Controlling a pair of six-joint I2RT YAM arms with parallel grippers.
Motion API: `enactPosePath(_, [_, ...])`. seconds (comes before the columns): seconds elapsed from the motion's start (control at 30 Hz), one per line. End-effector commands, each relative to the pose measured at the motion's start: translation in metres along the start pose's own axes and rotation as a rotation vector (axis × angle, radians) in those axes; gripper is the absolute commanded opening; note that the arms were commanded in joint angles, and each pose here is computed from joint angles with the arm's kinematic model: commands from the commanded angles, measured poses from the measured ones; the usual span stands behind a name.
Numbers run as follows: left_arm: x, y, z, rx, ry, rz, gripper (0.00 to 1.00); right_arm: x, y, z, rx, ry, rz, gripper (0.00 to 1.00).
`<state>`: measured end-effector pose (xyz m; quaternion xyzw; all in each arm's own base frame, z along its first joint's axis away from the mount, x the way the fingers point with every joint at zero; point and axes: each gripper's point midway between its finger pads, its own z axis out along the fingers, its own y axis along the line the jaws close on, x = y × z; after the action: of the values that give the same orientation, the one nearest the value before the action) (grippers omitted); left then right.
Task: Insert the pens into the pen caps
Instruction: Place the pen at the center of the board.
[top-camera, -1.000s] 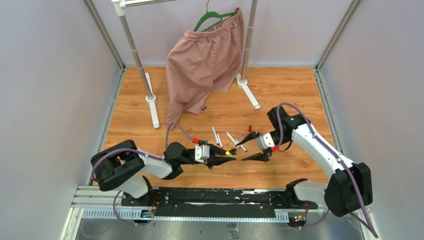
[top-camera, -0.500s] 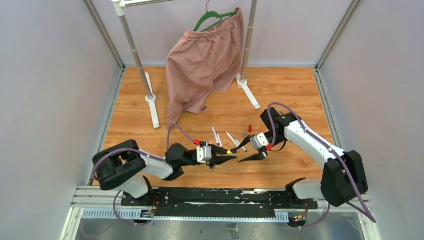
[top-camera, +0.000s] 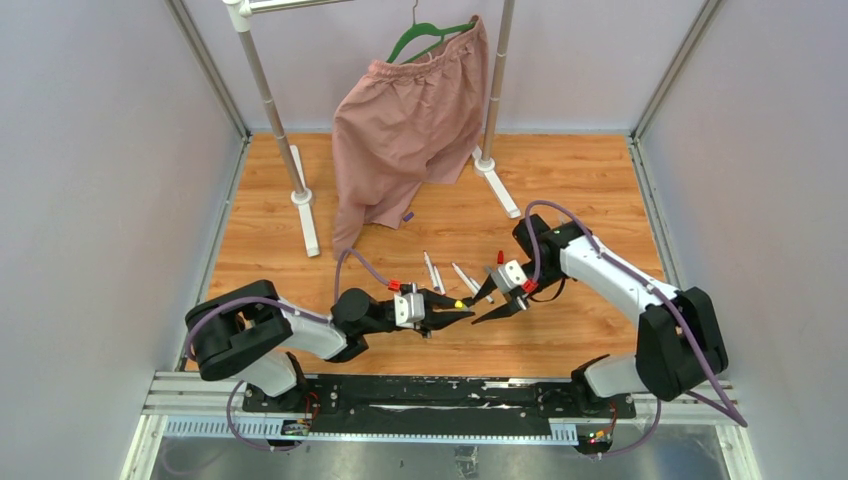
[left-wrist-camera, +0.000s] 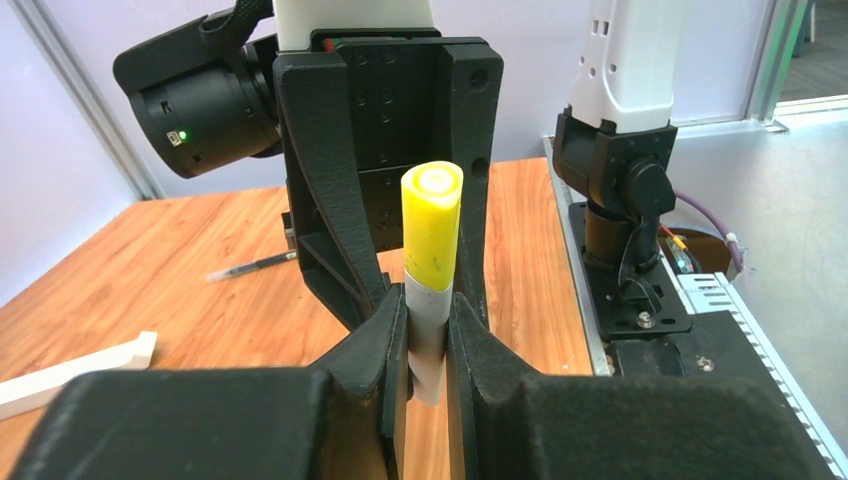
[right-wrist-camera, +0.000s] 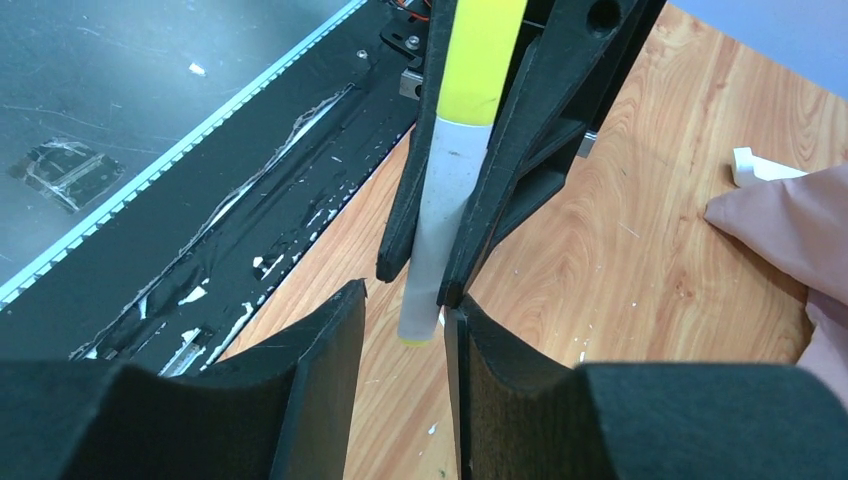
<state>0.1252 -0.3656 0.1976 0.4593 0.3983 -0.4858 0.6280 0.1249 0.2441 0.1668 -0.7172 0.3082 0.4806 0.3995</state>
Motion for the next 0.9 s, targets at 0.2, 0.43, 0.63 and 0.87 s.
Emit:
enactPosePath(0.2, [-0.013,0.016,0.0,-0.089,-0.042,0.067,0.0,-0.013,-0.003,0.009,-0.021,-0.057,0.094,0.3])
enactPosePath(0.43, [-0.015,0.021,-0.003,-0.125,-0.044,0.074,0.0,-0.012,-0.006,0.012,-0.036,-0.05,0.151,0.0])
enactPosePath(0.63, [-0.02,0.025,-0.008,-0.157,-0.054,0.069,0.17,-0.012,-0.007,0.012,-0.042,-0.037,0.179,0.0])
enactPosePath(0.87, [-0.026,0.032,-0.016,-0.219,-0.065,0.057,0.46,-0.009,-0.008,0.011,-0.045,-0.013,0.2,0.0])
